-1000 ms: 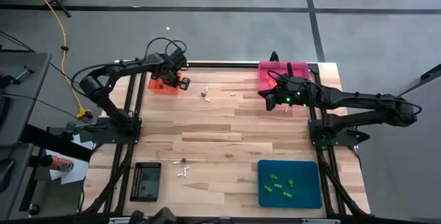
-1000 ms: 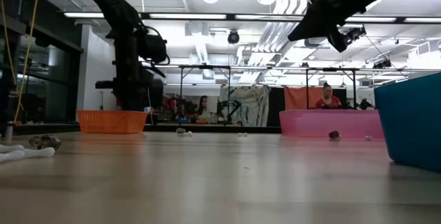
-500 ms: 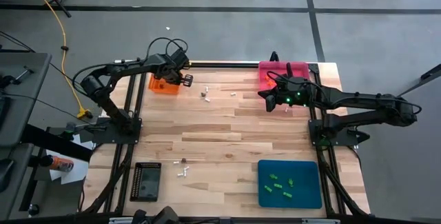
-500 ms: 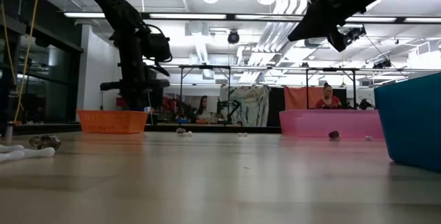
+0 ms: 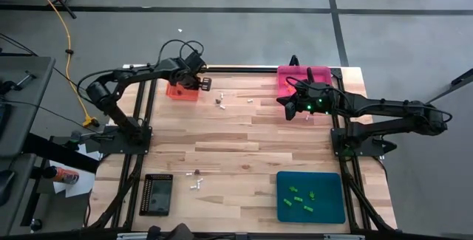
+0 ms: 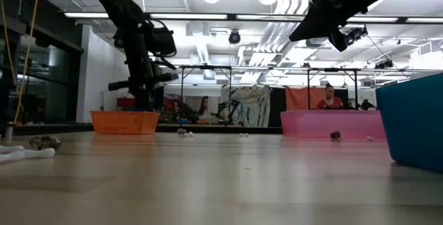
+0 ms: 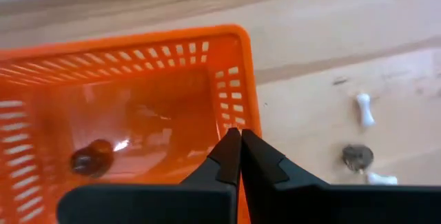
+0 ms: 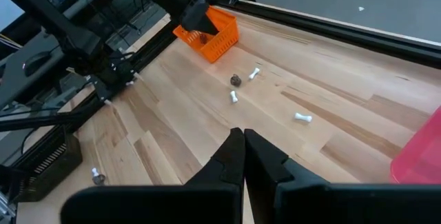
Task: Sort Halloween decoration
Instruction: Adjust the orange bin on the table, then put the top left black skull toy into the orange bin
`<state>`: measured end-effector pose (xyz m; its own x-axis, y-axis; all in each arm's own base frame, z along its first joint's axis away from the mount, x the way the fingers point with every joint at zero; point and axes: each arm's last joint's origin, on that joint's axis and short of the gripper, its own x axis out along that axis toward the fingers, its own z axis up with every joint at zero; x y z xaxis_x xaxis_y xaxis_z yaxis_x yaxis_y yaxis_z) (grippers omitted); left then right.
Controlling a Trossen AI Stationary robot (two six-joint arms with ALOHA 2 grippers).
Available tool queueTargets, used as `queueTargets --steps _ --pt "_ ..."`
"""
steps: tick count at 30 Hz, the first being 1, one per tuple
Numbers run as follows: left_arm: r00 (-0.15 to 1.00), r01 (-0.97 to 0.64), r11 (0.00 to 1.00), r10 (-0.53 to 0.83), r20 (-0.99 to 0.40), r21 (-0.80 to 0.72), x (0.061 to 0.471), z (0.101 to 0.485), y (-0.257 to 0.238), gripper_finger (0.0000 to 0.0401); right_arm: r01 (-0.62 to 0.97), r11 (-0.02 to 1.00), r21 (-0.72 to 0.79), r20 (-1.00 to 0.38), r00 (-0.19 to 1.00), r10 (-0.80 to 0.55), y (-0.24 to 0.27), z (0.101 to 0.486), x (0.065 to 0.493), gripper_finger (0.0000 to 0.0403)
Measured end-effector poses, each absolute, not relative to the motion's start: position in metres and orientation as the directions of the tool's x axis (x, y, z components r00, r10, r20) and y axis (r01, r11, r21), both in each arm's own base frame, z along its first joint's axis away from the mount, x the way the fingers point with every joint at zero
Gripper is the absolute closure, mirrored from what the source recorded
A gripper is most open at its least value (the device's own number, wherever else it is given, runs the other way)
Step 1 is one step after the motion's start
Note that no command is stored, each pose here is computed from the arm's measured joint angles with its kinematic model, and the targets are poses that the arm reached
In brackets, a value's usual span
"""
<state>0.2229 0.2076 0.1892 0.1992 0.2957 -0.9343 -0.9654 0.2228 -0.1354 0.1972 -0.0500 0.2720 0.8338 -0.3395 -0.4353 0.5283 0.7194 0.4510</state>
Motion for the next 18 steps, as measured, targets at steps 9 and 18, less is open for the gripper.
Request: queueTargets --steps 9,18 --pt "0.337 -0.928 0.329 0.535 -0.775 -0.176 0.200 0.288 0.180 0.0401 0.469 0.733 0.492 -0.318 0.881 -0.351 -0.051 0.284 0.202 0.0403" --pt "0.826 -0.550 0.774 0.448 -0.343 -0.315 0.185 0.339 0.092 0.0401 0.456 0.746 0.485 -0.292 0.889 -0.353 -0.052 0.291 0.206 0.0403"
